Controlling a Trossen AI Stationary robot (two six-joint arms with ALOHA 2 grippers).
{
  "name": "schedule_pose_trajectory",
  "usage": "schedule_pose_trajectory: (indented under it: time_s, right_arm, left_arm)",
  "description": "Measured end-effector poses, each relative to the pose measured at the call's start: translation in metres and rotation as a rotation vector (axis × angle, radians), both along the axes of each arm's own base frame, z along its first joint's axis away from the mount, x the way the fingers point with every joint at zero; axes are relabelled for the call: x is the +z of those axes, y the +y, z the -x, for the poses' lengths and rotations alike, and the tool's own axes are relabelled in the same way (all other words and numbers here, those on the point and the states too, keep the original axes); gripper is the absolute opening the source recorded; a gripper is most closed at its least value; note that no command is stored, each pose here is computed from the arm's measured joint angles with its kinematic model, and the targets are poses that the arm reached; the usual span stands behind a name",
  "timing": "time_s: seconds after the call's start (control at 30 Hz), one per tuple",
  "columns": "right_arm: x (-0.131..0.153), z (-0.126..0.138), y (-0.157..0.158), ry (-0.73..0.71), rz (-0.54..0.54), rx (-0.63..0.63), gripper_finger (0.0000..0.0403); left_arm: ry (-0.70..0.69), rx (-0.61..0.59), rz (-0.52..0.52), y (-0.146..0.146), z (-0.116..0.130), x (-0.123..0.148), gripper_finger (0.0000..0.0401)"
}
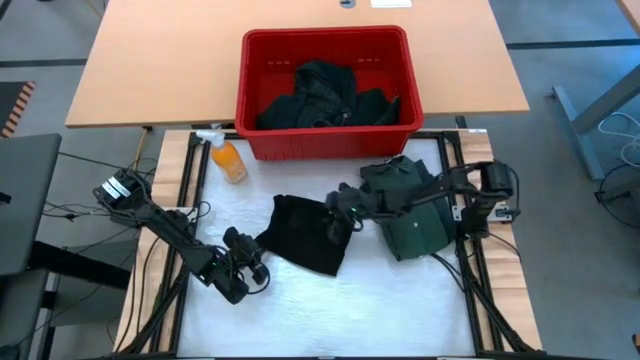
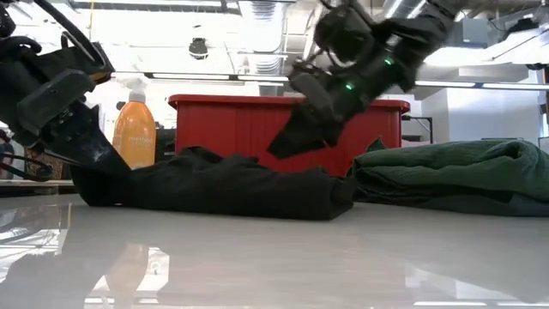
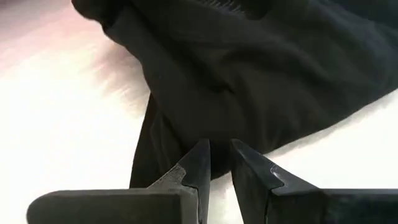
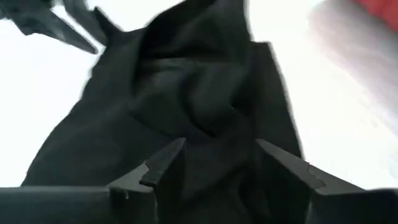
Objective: Fold laundry
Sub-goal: Fold the black shirt, then stack the folded black shirt on top of the folded dark green shirt
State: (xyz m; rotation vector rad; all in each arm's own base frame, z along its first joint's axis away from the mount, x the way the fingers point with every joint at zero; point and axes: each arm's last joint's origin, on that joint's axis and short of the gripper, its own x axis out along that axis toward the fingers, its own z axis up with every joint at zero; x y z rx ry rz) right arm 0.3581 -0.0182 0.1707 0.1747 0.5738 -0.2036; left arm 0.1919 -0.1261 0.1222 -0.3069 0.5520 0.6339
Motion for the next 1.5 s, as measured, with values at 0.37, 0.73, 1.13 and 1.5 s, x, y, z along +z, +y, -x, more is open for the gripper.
schedule_pose_trajectory:
  time_s: [0.37,0.73,1.13,1.5]
  right_arm:
    - [-0.034,0.022,0.002,0.059,0.049,-0.080,0.0187]
    - [-0.043,0.029,0.010,0.170,0.114,-0.155,0.0037]
    - [-0.047,0.037,0.024,0.250,0.076,-0.154,0.0042]
    - [-0.050,0.052,0.113,0.240,-0.073,-0.001,0.0039]
  left_arm:
    - [-0.137,-0.106,-0.067,-0.002,-0.028,0.016,0.0052]
    - [-0.035,-0.052,-0.057,0.041,-0.050,0.014,0.0052]
    - [0.091,0.120,0.051,0.073,-0.045,0.002,0.0052]
    - [-0.038,-0.193,0.144,0.021,-0.047,0.013,0.0052]
